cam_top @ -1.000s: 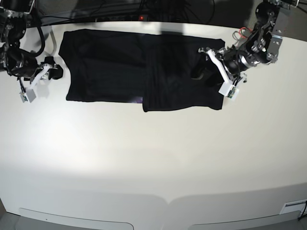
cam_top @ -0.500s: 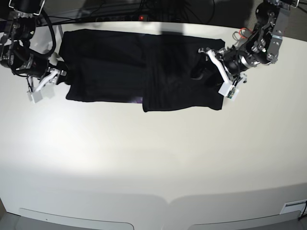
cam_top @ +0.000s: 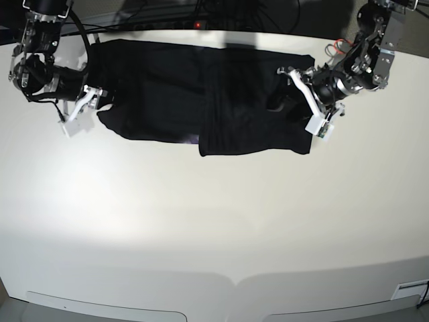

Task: Fold the T-shirt properly
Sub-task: 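Grasp the other strip end with the right gripper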

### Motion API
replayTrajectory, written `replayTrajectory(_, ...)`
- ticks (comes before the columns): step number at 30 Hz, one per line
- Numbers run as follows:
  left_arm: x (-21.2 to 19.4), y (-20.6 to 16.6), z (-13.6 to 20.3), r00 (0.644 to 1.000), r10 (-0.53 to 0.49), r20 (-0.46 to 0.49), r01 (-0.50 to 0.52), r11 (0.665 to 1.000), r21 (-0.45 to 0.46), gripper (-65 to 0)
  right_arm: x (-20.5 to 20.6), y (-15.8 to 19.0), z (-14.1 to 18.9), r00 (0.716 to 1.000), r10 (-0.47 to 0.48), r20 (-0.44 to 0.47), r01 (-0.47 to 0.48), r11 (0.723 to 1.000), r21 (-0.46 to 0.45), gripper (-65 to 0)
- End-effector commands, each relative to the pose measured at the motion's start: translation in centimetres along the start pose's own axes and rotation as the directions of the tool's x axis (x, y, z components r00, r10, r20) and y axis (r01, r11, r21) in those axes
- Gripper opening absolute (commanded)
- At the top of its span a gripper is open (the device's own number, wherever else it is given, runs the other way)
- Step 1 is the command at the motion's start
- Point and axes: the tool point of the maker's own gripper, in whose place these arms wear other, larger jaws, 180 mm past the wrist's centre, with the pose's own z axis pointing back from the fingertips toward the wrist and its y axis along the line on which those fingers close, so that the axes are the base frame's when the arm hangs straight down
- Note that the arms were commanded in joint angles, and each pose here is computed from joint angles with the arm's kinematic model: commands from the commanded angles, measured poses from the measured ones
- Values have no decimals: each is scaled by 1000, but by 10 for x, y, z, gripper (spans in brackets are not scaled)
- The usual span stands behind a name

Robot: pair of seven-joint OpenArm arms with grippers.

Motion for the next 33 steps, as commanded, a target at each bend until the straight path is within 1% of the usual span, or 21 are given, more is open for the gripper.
replayTrajectory(1,-1,4,2,1000,-12,-19,12,1000,11,-311,-4,-2,4,999,11,-33,-12,1000,-15,-353)
replayTrajectory(6,-2,3,2,1000,-11,-20,12,1000,11,-311,-2,-6,13,999,28,-38,-29,999,-33,-353)
replayTrajectory(16,-1,3,2,1000,-12,-19,12,1000,11,-311,-3,-32,48,995,51,-83,-62,990,-128,-352)
replayTrajectory(18,-1,3,2,1000,-12,-19,12,1000,11,-311,0,-29,49,996,54,-69,-62,992,-110,-353)
replayTrajectory(22,-1,3,2,1000,-12,-19,12,1000,11,-311,6,-13,42,999,47,-17,-47,998,-30,-353)
replayTrajectory(28,-1,3,2,1000,-12,-19,12,1000,11,-311,0,-1,24,1000,21,-7,-21,1000,16,-352)
replayTrajectory(33,-1,3,2,1000,-12,-19,12,1000,11,-311,-1,2,21,1000,16,-3,-16,999,28,-353)
